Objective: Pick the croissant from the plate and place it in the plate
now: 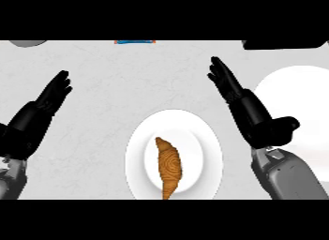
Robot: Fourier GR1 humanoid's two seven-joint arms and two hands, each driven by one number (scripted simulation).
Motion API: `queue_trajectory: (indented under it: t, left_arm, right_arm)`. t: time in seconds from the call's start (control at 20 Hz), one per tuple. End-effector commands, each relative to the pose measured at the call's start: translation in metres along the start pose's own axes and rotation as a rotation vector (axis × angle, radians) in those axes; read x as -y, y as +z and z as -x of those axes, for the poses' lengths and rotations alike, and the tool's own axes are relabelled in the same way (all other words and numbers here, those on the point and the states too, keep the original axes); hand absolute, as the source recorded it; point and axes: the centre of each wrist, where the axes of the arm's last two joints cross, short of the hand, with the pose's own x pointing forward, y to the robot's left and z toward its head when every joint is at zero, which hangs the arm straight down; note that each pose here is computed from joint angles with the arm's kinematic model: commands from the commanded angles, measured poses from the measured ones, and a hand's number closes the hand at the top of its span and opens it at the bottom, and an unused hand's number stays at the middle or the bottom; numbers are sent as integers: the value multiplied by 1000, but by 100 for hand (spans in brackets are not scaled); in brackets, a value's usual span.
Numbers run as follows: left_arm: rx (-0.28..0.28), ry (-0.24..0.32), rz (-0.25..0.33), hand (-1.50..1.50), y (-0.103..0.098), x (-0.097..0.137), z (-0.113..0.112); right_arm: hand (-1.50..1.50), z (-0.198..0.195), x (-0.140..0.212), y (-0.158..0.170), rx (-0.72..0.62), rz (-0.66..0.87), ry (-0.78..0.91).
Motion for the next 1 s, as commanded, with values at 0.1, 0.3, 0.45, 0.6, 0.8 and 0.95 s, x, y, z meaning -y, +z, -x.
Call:
queue_trajectory:
  t: [0.1, 0.3, 0.45, 0.6, 0.8, 0.95]
  left_arm:
    - [-244, 92, -57, 0, 17, 22, 54]
    - [-381, 183, -93, 0, 31, 28, 79]
    - [-445, 274, -101, 0, 43, 58, 99]
    - [-444, 299, -98, 0, 37, 69, 115]
    - [-438, 296, -84, 0, 33, 75, 105]
    - [-420, 295, -69, 0, 36, 79, 109]
  right_arm:
    - [150, -31, 16, -22, 58, 45, 120]
    - [150, -46, 69, -23, -13, 27, 796]
    - [-150, -32, 40, -13, 100, 379, 589]
    - [-150, -16, 14, 14, 182, 391, 497]
    - [-150, -26, 15, 36, 183, 306, 522]
    - [-150, -36, 20, 34, 108, 260, 607]
